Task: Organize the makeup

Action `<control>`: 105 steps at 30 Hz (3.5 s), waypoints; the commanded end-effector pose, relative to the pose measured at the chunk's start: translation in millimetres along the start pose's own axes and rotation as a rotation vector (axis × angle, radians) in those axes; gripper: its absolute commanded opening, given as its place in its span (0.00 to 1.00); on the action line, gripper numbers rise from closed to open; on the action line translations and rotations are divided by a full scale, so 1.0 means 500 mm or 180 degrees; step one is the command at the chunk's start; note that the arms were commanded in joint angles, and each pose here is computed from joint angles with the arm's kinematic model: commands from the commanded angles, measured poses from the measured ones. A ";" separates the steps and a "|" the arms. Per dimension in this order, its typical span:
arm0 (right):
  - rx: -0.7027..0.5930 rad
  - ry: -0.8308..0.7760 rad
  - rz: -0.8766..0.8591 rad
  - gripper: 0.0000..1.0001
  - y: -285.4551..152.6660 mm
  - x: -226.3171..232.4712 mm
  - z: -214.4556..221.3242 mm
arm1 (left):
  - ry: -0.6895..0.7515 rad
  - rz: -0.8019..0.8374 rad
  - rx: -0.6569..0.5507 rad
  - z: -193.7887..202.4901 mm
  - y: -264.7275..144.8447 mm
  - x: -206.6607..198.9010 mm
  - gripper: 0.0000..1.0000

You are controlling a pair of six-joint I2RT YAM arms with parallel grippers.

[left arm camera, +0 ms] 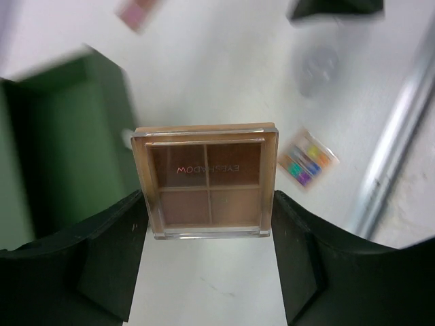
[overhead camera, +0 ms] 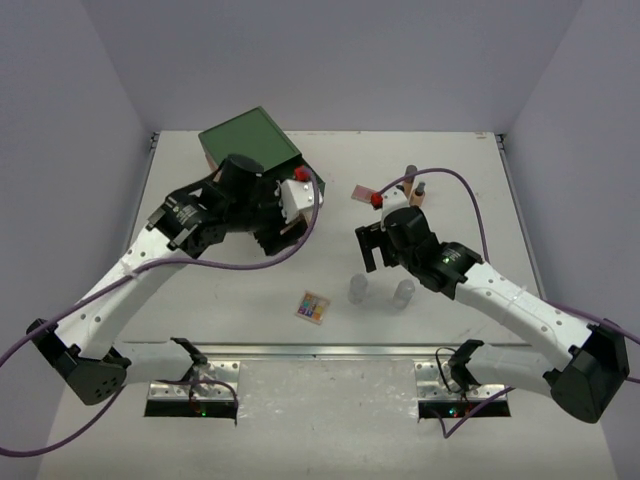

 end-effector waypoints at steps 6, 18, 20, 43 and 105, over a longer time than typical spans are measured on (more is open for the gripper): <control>-0.0179 0.0105 -0.0015 0.99 -0.005 0.008 -0.050 | -0.0545 -0.1554 0.0391 -0.053 -0.041 0.311 0.00; -0.0067 0.0157 0.0046 0.99 -0.003 -0.006 -0.022 | -0.0557 -0.1424 0.0777 0.014 0.062 0.334 0.00; -0.0027 0.0148 0.0068 0.99 -0.003 -0.009 -0.015 | -0.0587 -0.1262 0.0755 0.023 0.070 0.311 0.01; 0.0161 -0.0108 -0.0240 0.99 0.011 0.019 -0.024 | -0.0558 -0.0898 0.1018 0.085 0.132 0.266 0.80; 0.2257 -0.1555 -0.0821 0.63 0.188 0.272 0.340 | -0.1731 -0.2164 0.0846 0.269 -0.125 0.447 0.94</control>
Point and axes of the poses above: each gripper's point midway between its finger pads, its own y axis out along the fingers, its own x axis along the line the jaws close on, z = x × y, the point moved 6 cm from there along -y, back along the fingers, and after that the axes turned 14 degrees about y, right-handed, at the moved point
